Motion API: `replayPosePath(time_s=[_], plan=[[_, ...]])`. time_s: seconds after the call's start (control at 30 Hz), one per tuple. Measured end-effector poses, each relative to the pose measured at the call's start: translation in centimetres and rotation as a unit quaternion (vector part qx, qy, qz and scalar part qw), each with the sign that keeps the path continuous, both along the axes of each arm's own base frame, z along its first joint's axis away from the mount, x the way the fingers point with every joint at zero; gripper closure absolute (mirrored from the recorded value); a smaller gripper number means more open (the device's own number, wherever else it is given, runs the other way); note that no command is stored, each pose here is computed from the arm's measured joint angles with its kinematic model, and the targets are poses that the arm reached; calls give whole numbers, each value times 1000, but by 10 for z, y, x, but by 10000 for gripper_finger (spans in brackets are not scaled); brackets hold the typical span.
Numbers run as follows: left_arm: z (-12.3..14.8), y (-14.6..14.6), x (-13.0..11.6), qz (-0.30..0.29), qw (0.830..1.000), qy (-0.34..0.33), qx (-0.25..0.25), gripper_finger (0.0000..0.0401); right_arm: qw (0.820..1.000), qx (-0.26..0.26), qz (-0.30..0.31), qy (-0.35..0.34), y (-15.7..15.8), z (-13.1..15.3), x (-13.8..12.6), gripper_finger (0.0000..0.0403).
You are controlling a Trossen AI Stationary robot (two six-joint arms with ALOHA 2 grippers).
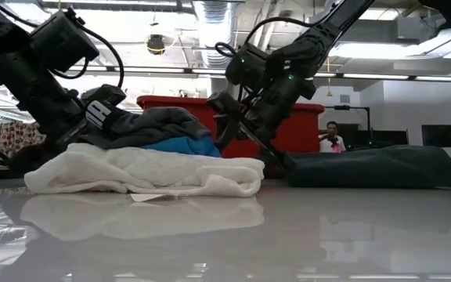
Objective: Fold laundry
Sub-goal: Stack the clothes on the blue pants
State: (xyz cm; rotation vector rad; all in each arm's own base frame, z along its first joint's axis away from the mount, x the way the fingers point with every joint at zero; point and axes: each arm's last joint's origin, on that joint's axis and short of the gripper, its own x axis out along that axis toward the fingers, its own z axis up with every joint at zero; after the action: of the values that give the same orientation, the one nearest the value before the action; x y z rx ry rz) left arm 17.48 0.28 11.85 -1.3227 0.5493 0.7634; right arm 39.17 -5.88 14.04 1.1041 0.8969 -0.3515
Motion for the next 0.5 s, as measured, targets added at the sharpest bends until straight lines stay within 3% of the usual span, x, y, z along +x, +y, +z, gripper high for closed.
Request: replayPosePath(time_s=[0.13, 0.27, 0.37, 0.5], plan=[[-2, 0, 5, 0, 1000, -12, -6, 140, 1000, -3, -17, 6, 1, -1, 0, 102], [-6, 0, 7, 4, 1000, -10, -15, 184, 1000, 14, -23, 10, 0, -10, 3, 143], [-7, 2, 9, 8, 1000, -14, -20, 234, 999, 33, -21, 17, 1, -20, 5, 202], [-5, 7, 11, 9, 999, -33, -29, 318, 999, 38, -16, 14, 1, -21, 5, 311]])
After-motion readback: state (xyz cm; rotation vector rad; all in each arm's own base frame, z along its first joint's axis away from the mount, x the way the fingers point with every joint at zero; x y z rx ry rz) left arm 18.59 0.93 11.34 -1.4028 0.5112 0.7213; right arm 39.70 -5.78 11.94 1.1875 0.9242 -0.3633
